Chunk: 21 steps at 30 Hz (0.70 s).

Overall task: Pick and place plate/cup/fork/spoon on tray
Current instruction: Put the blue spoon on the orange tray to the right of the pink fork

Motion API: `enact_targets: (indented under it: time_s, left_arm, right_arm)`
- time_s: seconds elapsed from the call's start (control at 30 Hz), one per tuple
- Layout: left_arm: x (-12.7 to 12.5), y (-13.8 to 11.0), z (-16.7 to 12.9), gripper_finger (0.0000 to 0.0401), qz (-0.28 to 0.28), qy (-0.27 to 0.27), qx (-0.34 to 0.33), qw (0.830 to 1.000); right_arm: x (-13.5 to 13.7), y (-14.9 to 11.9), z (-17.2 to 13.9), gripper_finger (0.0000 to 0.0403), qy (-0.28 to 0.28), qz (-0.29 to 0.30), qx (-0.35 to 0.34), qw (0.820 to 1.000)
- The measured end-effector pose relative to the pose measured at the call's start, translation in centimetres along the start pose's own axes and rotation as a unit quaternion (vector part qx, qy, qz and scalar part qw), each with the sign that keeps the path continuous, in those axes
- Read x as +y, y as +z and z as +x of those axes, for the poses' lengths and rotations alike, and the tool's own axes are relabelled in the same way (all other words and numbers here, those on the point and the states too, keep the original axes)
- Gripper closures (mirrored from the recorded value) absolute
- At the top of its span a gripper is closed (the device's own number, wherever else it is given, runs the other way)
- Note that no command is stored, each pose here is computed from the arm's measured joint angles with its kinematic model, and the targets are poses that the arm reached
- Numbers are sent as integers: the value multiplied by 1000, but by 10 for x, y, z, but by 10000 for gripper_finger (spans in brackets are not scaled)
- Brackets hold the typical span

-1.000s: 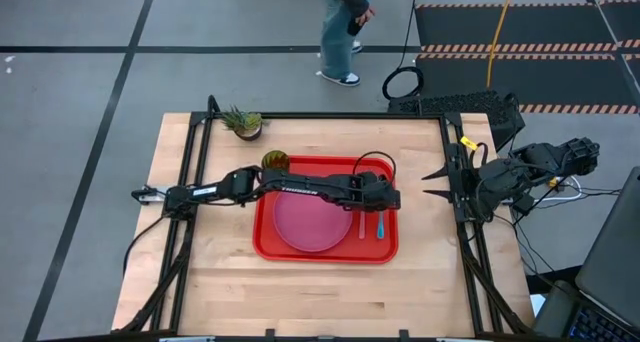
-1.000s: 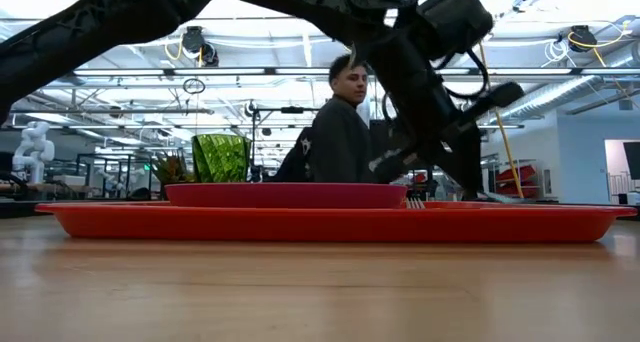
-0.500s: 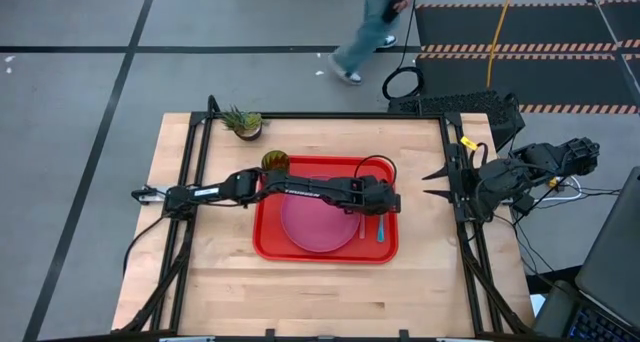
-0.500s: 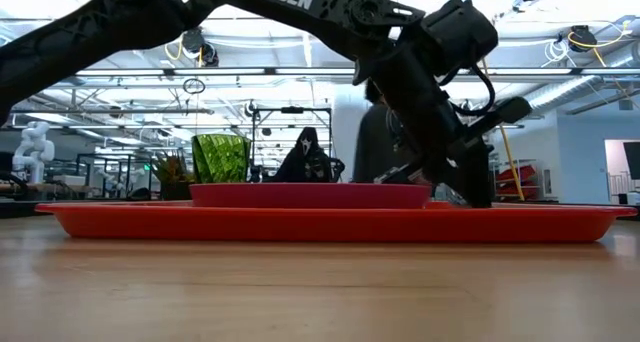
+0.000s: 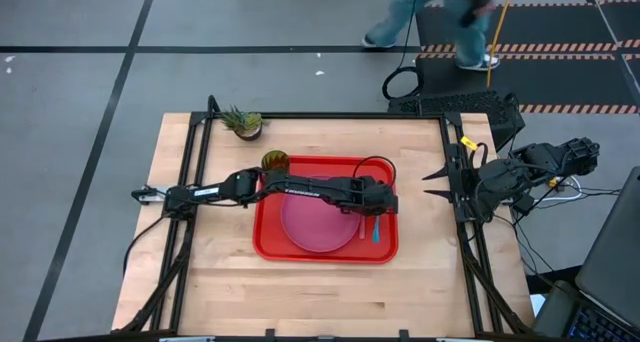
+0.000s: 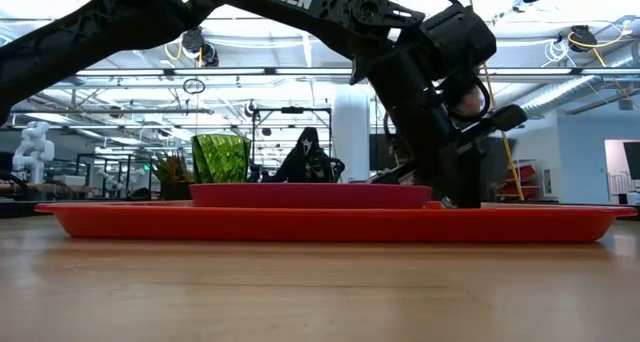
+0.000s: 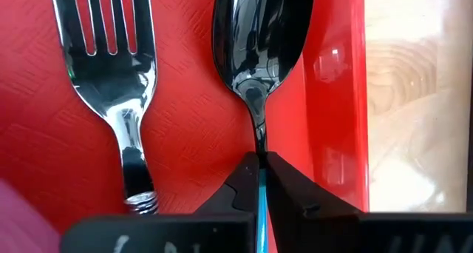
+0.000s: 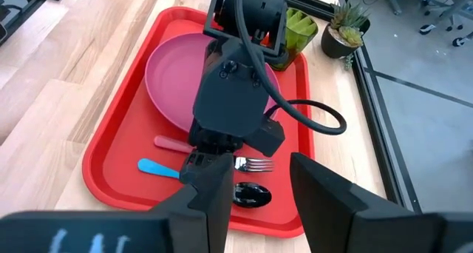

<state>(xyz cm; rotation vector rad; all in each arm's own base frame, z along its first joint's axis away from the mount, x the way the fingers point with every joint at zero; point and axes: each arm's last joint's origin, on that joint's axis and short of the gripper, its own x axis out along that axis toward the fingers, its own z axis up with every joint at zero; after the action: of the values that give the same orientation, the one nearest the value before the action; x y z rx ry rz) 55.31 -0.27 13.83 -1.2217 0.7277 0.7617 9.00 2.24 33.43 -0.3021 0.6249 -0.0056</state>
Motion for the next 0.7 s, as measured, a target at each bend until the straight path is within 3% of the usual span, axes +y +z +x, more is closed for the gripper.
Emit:
enact_targets:
  time_s: [0.33, 0.7]
  left_arm:
    - [-2, 1, 0, 375, 11, -16, 14, 1000]
    - [-3, 4, 0, 284, 4, -19, 12, 1000]
  right_arm:
    - [0, -1, 0, 273, 0, 9, 5, 1000]
    - [0, -1, 0, 273, 0, 10, 7, 1000]
